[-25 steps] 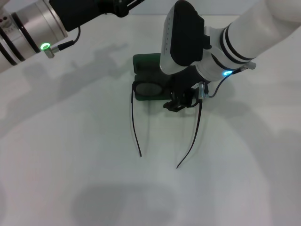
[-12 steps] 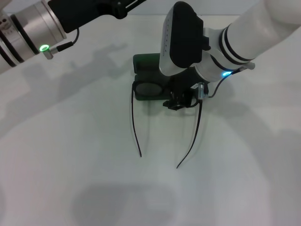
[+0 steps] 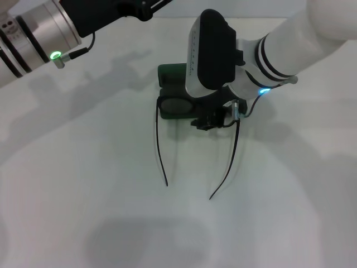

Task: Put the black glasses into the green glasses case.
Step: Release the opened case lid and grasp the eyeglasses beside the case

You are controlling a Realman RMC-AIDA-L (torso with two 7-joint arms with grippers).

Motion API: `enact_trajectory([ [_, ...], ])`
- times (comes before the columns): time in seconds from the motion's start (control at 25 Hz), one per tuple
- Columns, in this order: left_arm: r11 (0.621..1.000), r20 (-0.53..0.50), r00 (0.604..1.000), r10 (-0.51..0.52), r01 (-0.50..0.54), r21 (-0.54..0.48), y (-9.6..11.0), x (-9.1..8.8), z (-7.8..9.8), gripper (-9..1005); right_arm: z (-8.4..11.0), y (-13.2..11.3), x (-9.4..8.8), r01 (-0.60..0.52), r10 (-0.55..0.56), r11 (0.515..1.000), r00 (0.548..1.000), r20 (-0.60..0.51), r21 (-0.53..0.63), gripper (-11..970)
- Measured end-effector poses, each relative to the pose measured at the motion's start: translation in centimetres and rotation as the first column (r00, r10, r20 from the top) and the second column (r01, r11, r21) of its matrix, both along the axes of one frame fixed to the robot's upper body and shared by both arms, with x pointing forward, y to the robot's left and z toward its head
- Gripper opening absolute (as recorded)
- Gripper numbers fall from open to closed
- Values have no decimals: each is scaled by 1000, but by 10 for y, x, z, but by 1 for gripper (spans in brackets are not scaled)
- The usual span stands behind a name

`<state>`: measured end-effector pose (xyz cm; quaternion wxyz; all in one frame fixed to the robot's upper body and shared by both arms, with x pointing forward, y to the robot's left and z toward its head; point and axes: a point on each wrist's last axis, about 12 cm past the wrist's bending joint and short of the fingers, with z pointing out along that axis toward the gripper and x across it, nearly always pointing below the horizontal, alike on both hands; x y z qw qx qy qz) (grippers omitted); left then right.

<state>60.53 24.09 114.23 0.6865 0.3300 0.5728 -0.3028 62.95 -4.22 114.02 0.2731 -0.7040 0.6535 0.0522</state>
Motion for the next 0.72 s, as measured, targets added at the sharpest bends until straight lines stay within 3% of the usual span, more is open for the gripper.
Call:
enact_trajectory([
  [0.56,1000,13,1000,-7,7,1,-3,3,4,523,0,0,0,-8,7,1000,1000,20,4,409],
  [0.72,1000,17,1000,-9,9,2,-4,3,4,523,-1,-1,0,-6,6,1000,1000,21,3,334],
])
